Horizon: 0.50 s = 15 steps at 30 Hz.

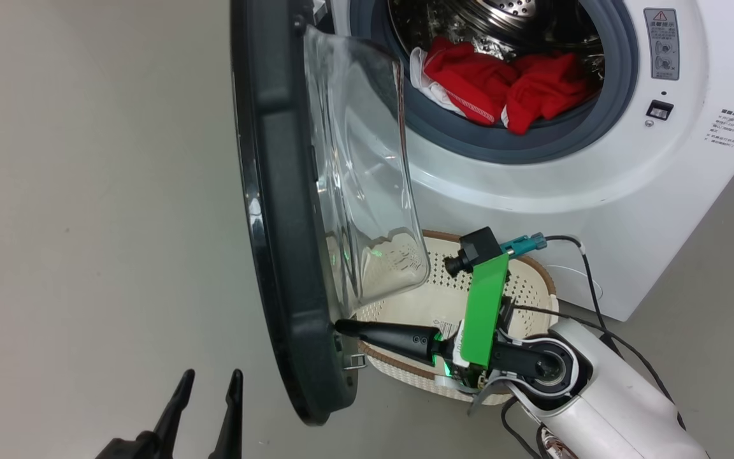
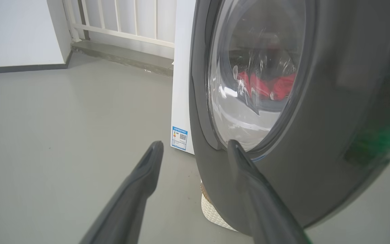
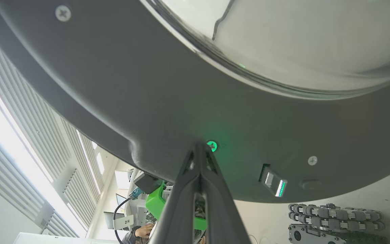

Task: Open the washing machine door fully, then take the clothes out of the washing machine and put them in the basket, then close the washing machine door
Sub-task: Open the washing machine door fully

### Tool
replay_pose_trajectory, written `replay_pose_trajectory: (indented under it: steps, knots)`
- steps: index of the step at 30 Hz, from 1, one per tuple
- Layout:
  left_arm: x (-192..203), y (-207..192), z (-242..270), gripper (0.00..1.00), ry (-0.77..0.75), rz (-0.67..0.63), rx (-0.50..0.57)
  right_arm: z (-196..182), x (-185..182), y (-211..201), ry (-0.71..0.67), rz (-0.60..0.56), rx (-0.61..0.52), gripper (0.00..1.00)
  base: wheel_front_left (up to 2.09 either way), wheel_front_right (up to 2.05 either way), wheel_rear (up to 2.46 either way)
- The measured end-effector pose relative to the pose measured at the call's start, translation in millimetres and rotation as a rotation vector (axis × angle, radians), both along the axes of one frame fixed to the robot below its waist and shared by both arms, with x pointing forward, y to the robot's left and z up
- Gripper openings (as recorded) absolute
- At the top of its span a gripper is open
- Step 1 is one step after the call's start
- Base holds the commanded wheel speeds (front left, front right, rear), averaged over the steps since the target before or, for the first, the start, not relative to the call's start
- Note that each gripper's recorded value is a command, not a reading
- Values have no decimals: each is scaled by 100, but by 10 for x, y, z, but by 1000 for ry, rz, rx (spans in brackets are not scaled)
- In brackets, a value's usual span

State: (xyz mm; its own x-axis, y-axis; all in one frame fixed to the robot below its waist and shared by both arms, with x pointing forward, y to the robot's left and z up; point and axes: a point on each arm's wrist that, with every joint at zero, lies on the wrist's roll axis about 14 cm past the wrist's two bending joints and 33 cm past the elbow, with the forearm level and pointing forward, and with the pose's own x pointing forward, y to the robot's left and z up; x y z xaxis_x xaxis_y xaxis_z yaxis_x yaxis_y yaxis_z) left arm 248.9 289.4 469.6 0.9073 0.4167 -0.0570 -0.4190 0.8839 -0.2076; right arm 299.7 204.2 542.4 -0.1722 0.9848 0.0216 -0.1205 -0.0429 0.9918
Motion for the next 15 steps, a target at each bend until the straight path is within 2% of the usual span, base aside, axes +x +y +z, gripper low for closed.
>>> replay_pose_trajectory:
  steps: [7,8,9,11,13,14,15]
  knots:
    - [9,-11,4,100,-3,-4,-1,20,50,-2,-8,-36,3,0,0,0,0]
    - [11,-13,3,100,-3,-6,-1,20,71,-4,-12,-47,2,9,0,0,0]
    - [12,-15,4,100,-3,-6,-1,26,95,-7,-12,-61,4,23,0,0,0]
    - [15,-20,4,100,-4,-9,-1,34,136,-16,-12,-82,6,29,0,0,0]
    - [15,-25,-2,100,-3,-11,-2,29,178,-33,-16,-106,3,44,0,0,0]
    - [15,-29,-6,100,-2,-12,-2,15,199,-50,-11,-120,1,44,0,0,0]
    - [15,-33,-10,100,-2,-14,-2,-15,214,-71,-8,-136,-5,50,0,0,0]
